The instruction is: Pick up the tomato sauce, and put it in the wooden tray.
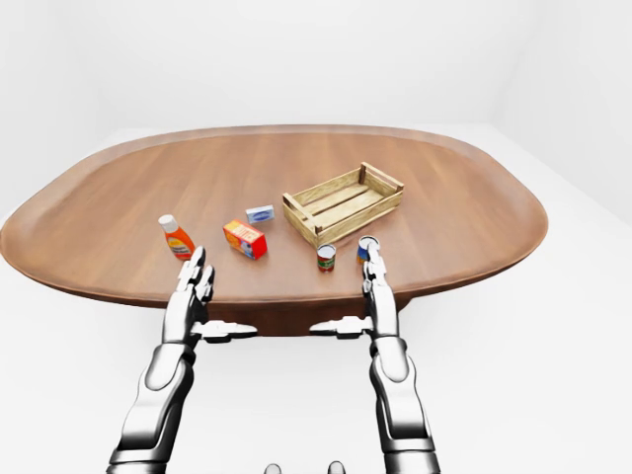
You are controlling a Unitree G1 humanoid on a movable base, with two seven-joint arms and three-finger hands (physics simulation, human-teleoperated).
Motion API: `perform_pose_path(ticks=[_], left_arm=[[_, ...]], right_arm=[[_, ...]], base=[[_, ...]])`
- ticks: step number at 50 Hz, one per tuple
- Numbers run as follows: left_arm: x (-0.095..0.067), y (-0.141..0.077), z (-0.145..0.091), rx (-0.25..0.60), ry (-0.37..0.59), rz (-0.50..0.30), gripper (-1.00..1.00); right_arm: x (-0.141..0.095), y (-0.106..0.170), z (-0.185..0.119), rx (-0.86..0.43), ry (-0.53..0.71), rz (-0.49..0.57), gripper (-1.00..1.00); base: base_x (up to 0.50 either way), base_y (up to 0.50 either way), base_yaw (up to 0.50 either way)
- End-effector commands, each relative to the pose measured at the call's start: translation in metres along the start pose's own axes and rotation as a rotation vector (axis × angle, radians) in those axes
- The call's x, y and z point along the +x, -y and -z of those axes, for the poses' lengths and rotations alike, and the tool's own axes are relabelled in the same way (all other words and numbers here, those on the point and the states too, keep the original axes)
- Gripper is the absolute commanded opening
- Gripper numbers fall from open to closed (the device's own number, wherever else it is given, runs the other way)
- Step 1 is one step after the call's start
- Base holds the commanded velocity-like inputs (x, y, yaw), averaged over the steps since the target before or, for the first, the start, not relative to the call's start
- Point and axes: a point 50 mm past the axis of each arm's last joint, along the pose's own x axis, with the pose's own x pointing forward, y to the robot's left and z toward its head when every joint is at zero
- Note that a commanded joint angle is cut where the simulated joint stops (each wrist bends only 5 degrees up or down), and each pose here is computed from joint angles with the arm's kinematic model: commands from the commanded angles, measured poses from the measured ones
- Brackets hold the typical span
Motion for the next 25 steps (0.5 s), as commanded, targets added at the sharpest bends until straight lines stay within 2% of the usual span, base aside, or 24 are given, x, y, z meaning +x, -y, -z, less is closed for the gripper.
perform_pose_path(ticks=[1,17,23,25], left_arm=[[-0.001,-0.007,-0.002,0.011,-0.001,0.002,1.0],[-0.001,-0.007,-0.004,0.016,-0.002,0.007,1.0],[-0.004,-0.008,-0.011,0.023,-0.003,0.015,1.0],[-0.006,-0.008,-0.017,0.027,0.023,0.018,1.0]], right_arm=[[0.0,0.006,0.001,-0.002,-0.004,-0.005,1.0],[0.001,0.004,0.0,-0.008,-0.009,-0.012,1.0],[-0.001,0.004,-0.005,-0.012,-0.005,-0.013,1.0],[-0.001,0.004,-0.008,-0.014,-0.003,-0.014,1.0]], base=[[0.0,0.0,0.0],[0.0,0.0,0.0],[0.0,0.0,0.0],[0.0,0.0,0.0]])
